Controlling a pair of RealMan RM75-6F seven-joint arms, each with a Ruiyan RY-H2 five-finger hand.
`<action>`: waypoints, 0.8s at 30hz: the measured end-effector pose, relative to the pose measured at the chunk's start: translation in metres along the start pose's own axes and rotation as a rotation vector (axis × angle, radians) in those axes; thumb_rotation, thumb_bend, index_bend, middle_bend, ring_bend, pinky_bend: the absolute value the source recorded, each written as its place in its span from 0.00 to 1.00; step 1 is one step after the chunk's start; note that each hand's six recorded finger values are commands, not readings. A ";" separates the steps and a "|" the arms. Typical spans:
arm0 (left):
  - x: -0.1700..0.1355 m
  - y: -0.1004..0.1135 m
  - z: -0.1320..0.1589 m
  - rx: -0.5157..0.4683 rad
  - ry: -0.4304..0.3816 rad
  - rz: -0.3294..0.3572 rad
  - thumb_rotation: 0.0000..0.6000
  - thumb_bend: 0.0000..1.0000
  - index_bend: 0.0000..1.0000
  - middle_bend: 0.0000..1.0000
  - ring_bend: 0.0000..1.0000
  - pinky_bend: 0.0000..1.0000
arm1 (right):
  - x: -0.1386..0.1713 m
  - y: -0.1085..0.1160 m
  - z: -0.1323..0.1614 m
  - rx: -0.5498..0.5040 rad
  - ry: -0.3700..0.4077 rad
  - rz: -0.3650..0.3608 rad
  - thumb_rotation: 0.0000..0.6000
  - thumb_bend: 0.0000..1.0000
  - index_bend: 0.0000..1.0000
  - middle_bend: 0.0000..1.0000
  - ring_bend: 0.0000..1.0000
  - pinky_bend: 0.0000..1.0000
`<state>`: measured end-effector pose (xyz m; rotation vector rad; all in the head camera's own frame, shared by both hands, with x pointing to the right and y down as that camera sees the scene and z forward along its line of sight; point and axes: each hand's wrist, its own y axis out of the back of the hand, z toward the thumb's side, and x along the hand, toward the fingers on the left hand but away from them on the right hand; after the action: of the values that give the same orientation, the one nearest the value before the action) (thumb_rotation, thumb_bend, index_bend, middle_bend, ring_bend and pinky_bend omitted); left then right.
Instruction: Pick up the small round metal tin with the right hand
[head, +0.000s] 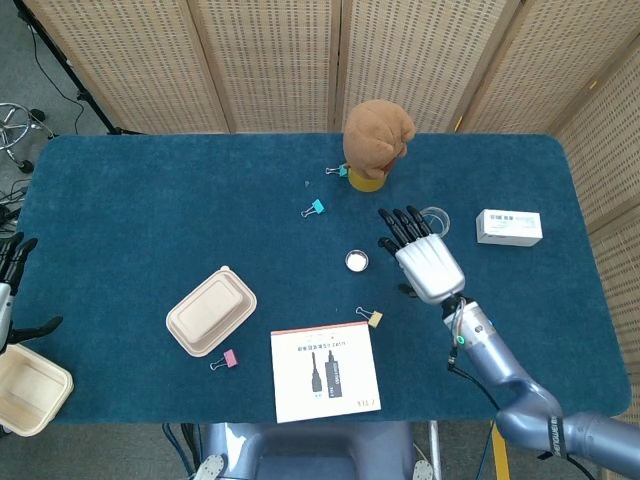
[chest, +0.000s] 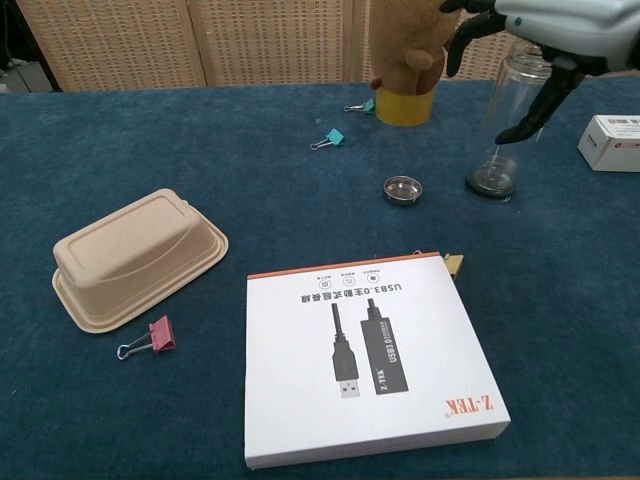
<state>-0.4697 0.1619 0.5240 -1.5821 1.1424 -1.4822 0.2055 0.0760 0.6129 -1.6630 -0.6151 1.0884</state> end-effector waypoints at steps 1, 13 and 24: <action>0.000 0.000 0.000 0.001 0.000 0.000 1.00 0.00 0.00 0.00 0.00 0.00 | -0.005 -0.003 0.002 0.006 -0.001 0.003 1.00 0.10 0.35 0.00 0.00 0.00; 0.000 -0.001 -0.001 0.002 0.008 -0.004 1.00 0.00 0.00 0.00 0.00 0.00 | -0.057 -0.061 0.014 0.059 -0.044 0.088 1.00 0.15 0.39 0.00 0.00 0.00; 0.004 -0.003 -0.005 -0.008 0.025 -0.020 1.00 0.00 0.00 0.00 0.00 0.00 | -0.080 -0.095 0.014 -0.026 -0.103 0.157 1.00 0.32 0.45 0.00 0.00 0.00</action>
<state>-0.4746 0.1597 0.5288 -1.5888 1.1514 -1.5163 0.1663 0.0517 0.7295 -1.7084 -0.5737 1.2898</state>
